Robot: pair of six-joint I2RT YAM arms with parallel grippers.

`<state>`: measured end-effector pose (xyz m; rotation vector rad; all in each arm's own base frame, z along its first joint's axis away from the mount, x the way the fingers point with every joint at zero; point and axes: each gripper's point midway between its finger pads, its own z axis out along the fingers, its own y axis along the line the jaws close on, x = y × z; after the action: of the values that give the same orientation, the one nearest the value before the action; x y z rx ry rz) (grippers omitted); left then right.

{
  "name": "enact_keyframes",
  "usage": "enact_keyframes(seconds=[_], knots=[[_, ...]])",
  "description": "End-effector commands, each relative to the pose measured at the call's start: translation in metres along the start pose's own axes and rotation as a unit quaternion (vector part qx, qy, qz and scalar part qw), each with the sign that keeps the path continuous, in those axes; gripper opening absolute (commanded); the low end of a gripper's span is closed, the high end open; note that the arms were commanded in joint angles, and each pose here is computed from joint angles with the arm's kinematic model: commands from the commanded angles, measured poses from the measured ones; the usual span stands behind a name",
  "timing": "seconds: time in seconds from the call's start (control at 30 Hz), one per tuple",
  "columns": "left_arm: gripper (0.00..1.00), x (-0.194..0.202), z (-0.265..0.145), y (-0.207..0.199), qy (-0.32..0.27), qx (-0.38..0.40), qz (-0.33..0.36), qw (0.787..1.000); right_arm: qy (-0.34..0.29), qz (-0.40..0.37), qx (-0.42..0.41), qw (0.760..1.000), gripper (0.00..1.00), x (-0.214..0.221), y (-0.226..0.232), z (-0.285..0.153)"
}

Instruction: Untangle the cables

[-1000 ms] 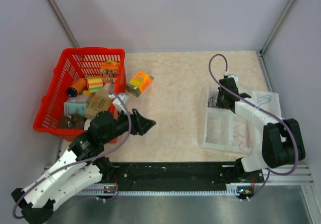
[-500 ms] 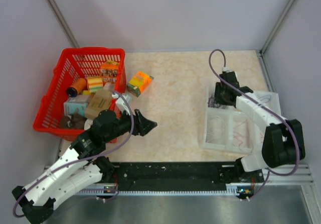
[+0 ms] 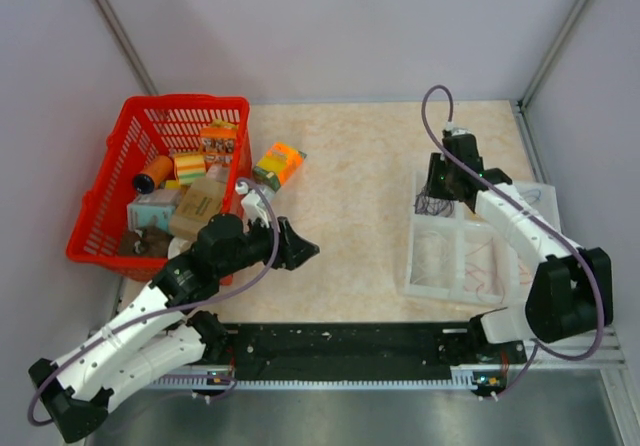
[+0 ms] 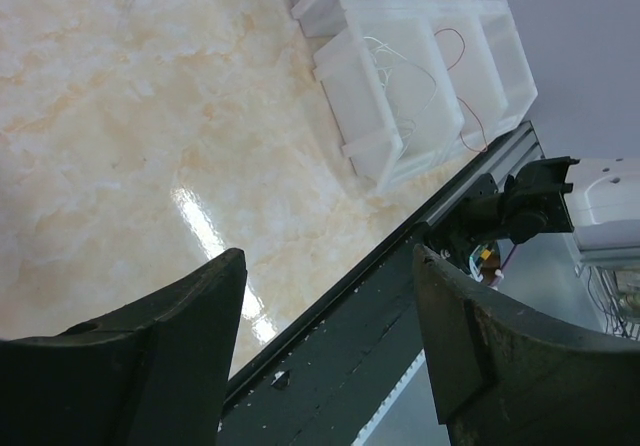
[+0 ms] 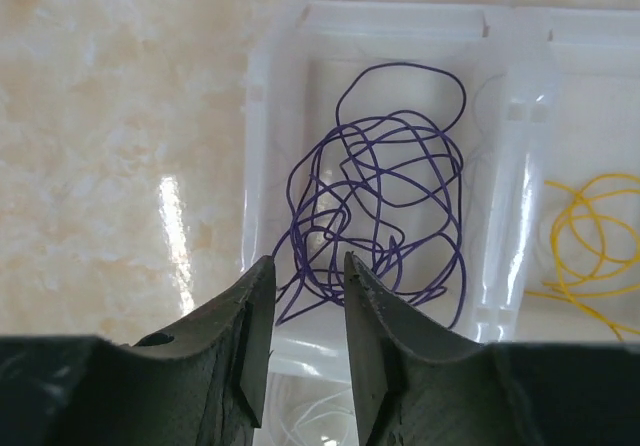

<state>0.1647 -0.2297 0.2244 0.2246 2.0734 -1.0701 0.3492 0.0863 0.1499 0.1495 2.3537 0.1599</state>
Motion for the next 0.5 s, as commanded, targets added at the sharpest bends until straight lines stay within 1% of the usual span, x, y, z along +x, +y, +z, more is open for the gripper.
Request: enact_keyframes(seconds=[0.0, 0.1, 0.17, 0.23, 0.33, 0.4, 0.47], knots=[[0.72, -0.020, -0.014, -0.019, -0.038, 0.030, 0.007, 0.999, 0.029, 0.005, 0.004, 1.000, 0.29, 0.015, 0.002, 0.033], [0.72, -0.016, -0.022, -0.012, -0.044, 0.016, 0.008, 0.999, 0.052, 0.002, 0.030, 0.998, 0.25, 0.037, -0.010, 0.052], [0.72, -0.013, -0.024, -0.006, -0.047, 0.007, 0.007, 0.999, 0.061, -0.008, 0.051, 0.997, 0.19, 0.047, -0.019, 0.060], [0.72, -0.012, -0.024, -0.004, -0.046, 0.006, 0.008, 0.999, 0.065, -0.017, 0.069, 0.995, 0.19, 0.049, -0.026, 0.065], [0.72, -0.013, -0.021, -0.007, -0.042, 0.011, 0.007, 0.999, 0.058, -0.024, 0.070, 0.996, 0.19, 0.040, -0.025, 0.062], [0.72, -0.015, -0.018, -0.011, -0.040, 0.016, 0.008, 0.999, 0.040, -0.024, 0.057, 0.997, 0.20, 0.026, -0.017, 0.049], [0.72, -0.017, -0.016, -0.013, -0.038, 0.020, 0.007, 0.999, 0.013, -0.025, 0.044, 0.999, 0.23, 0.009, -0.009, 0.031]])
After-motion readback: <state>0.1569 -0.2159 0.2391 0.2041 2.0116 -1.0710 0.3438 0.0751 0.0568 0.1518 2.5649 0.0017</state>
